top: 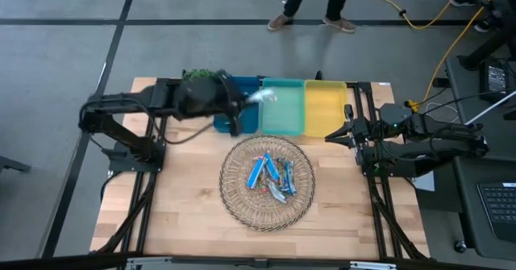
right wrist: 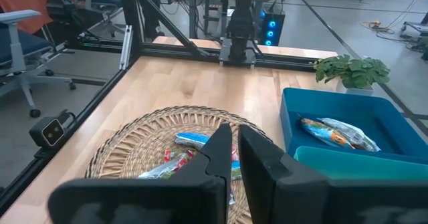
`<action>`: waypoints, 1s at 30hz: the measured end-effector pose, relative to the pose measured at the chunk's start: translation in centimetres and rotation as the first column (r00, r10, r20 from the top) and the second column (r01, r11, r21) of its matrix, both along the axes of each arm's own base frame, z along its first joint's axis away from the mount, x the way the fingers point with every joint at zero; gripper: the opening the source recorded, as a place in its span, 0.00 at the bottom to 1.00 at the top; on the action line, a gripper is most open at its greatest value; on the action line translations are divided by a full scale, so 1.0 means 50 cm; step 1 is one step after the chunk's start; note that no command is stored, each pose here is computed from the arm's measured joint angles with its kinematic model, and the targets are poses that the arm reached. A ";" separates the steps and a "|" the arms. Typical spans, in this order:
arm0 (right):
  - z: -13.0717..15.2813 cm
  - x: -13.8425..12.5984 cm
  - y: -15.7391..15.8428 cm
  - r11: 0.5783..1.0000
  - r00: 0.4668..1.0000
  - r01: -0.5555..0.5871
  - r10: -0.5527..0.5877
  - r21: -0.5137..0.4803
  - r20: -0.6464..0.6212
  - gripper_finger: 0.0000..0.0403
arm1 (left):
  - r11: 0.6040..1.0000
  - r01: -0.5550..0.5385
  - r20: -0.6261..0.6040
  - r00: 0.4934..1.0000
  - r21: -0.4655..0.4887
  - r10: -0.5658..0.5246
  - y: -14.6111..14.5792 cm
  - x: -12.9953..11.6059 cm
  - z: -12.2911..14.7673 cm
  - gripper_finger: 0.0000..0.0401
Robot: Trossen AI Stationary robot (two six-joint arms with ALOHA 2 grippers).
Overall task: Pick and place Granola Bars by type
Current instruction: Put the yellow granola bar into the blue bin
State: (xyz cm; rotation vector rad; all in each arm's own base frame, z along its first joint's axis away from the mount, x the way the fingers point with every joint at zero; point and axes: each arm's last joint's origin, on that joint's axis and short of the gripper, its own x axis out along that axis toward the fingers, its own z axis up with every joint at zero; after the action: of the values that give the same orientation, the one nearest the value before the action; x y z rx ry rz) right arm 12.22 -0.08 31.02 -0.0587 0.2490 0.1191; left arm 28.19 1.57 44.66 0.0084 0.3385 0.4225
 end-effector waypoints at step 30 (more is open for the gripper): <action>0.000 0.000 0.000 1.000 1.000 0.000 0.000 0.000 0.000 0.08 | 0.875 -0.421 -0.464 0.841 -0.238 0.278 0.385 0.019 -0.334 0.12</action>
State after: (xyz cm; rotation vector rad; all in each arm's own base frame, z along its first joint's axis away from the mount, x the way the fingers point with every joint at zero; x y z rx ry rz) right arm 12.22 -0.07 31.02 -0.0588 0.2492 0.1188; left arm 29.15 20.82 27.97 -0.3051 0.8442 0.7330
